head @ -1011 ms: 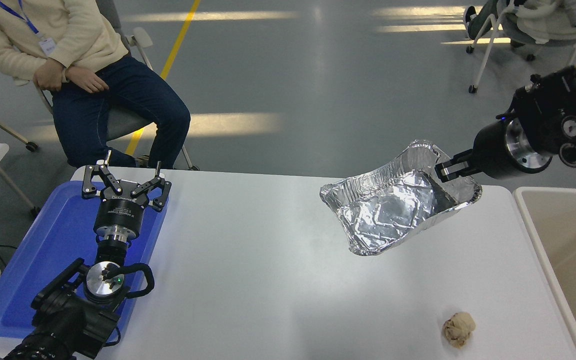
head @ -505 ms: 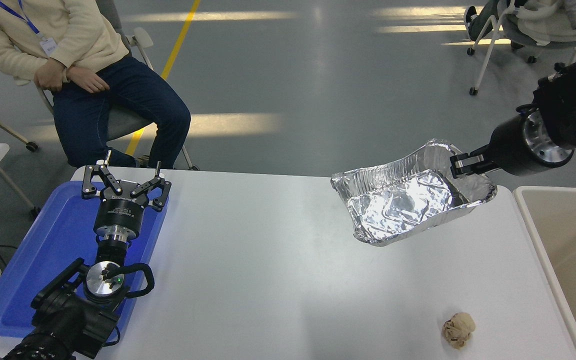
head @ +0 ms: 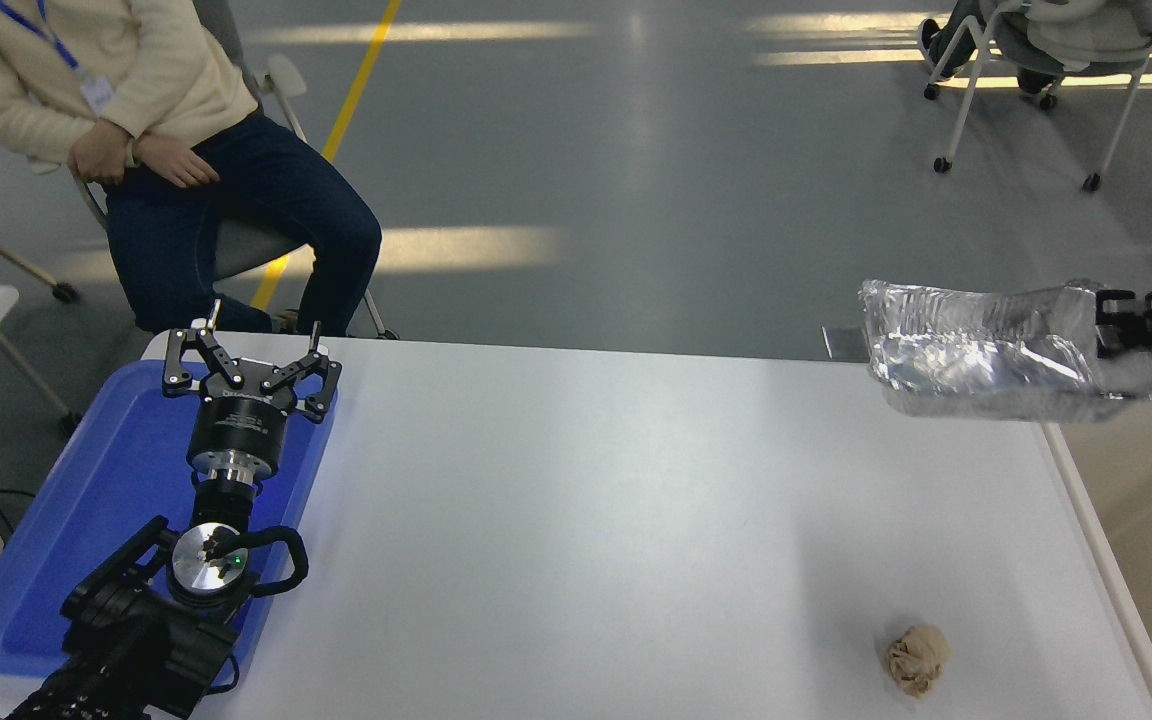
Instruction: Pick up foil plate and place in dustbin
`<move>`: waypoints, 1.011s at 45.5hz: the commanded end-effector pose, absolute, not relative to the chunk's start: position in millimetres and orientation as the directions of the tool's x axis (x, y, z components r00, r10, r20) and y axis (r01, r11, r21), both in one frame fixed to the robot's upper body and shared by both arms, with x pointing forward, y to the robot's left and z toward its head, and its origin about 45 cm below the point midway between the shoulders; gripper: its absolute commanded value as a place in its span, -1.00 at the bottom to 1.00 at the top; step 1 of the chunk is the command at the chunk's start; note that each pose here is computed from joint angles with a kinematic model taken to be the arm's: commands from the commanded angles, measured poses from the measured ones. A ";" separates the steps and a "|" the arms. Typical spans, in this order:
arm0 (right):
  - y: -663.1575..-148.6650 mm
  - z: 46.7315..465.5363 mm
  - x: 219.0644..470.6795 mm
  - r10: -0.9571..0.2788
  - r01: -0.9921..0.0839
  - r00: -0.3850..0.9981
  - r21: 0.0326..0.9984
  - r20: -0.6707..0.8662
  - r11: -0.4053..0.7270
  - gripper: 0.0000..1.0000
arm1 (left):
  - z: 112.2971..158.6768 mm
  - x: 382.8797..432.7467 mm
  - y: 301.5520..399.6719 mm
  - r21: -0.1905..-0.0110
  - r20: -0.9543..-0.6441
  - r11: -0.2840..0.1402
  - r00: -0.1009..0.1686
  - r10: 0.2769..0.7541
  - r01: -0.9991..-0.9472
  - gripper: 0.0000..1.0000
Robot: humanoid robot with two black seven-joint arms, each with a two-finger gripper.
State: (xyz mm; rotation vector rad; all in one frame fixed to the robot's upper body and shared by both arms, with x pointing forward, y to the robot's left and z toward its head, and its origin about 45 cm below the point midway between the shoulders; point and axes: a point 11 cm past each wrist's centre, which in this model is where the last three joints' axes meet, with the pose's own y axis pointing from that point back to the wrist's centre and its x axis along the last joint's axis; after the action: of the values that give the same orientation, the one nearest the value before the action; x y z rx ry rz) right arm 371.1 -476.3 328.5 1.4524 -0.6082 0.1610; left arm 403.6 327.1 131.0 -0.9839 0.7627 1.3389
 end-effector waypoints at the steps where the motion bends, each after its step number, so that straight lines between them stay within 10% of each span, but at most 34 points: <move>1: -558.4 317.4 360.7 -0.413 -0.463 0.745 0.852 0.524 0.245 -1.00 | 131.0 403.6 327.3 -0.138 -0.898 -0.038 0.109 0.426 -0.990 1.00; 46: -660.0 172.1 283.4 -0.669 -0.526 0.174 0.643 0.722 0.557 -1.00 | 130.9 403.6 327.4 -0.136 -0.898 -0.039 0.107 0.426 -0.990 1.00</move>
State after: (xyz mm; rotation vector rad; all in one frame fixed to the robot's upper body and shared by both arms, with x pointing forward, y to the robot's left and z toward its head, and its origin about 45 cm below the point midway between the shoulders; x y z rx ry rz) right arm 310.7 -651.3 206.2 1.1695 -1.3269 -0.1028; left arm 403.6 327.3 131.0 -0.9855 0.7625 1.3402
